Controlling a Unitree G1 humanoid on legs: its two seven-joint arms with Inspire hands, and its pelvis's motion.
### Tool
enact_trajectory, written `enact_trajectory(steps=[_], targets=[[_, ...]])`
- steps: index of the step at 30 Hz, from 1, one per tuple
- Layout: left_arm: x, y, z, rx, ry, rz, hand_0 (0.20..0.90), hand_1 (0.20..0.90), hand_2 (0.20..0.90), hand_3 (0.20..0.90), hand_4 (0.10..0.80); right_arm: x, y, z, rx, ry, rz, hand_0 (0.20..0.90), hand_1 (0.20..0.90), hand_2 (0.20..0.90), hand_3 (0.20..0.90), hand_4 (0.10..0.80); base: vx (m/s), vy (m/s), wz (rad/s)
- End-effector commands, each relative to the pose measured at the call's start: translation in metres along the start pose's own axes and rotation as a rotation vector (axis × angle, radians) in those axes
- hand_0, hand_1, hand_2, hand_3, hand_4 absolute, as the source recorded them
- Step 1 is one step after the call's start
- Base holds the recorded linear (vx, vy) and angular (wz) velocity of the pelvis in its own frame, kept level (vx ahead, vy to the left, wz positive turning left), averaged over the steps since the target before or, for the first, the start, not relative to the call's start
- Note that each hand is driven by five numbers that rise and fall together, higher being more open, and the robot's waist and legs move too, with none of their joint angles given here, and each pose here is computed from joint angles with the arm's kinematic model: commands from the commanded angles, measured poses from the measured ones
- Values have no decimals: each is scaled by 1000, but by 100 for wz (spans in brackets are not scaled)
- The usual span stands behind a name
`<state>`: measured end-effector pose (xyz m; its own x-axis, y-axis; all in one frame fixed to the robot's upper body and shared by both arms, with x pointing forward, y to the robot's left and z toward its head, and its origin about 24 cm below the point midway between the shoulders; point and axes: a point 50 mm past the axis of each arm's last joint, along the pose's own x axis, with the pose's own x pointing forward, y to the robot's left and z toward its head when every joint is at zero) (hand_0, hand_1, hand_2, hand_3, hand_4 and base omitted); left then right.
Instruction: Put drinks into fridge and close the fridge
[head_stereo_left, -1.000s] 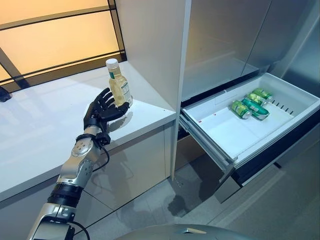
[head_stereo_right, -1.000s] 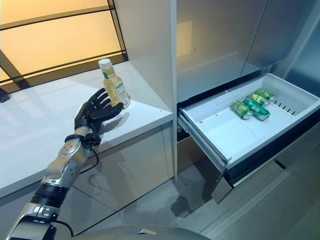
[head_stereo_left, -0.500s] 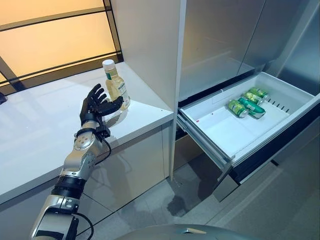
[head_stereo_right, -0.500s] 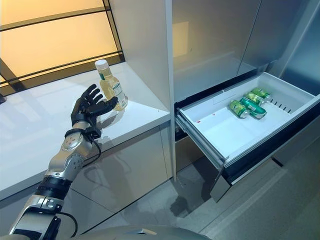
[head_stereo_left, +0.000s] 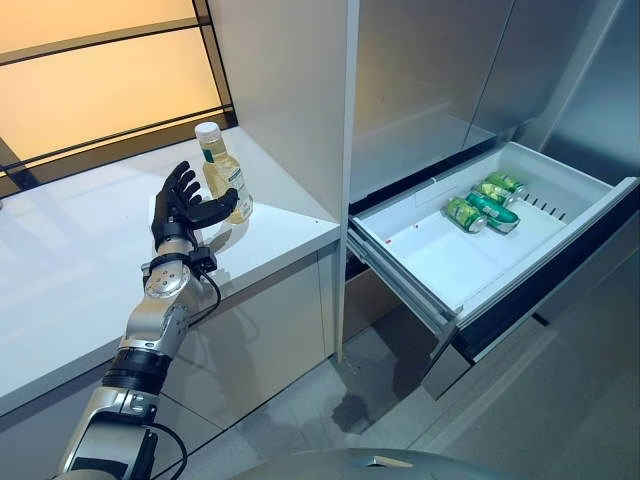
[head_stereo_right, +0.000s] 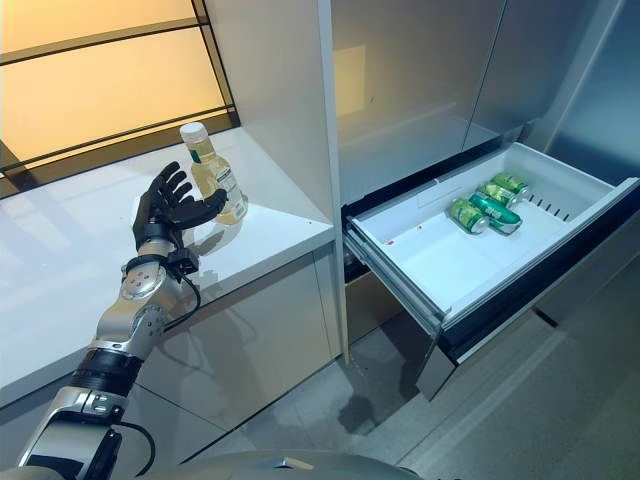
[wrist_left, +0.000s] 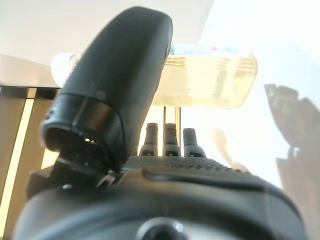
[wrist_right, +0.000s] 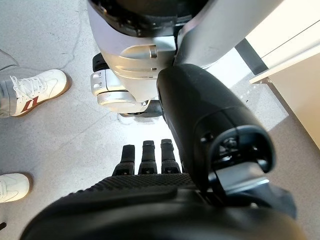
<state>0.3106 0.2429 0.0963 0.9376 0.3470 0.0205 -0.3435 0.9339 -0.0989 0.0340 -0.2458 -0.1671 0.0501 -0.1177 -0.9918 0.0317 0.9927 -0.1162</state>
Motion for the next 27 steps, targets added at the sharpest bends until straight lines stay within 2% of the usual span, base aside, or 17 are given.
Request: enact_trajectory(steps=[1, 14, 27], targets=[[32, -8, 97, -19, -361, -12, 900, 900, 900, 900, 800, 2, 14, -1, -52, 14, 61, 900, 900, 900, 900, 800, 0, 0, 0], [43, -10, 104, -30, -332, -10, 900, 900, 900, 900, 800, 1, 11, 0, -67, 11, 55, 900, 900, 900, 900, 800, 2, 0, -1], [54, -14, 94, -56, -235, -2, 900, 900, 900, 900, 800, 1, 8, 0, -86, 14, 54, 900, 900, 900, 900, 800, 6, 3, -3]])
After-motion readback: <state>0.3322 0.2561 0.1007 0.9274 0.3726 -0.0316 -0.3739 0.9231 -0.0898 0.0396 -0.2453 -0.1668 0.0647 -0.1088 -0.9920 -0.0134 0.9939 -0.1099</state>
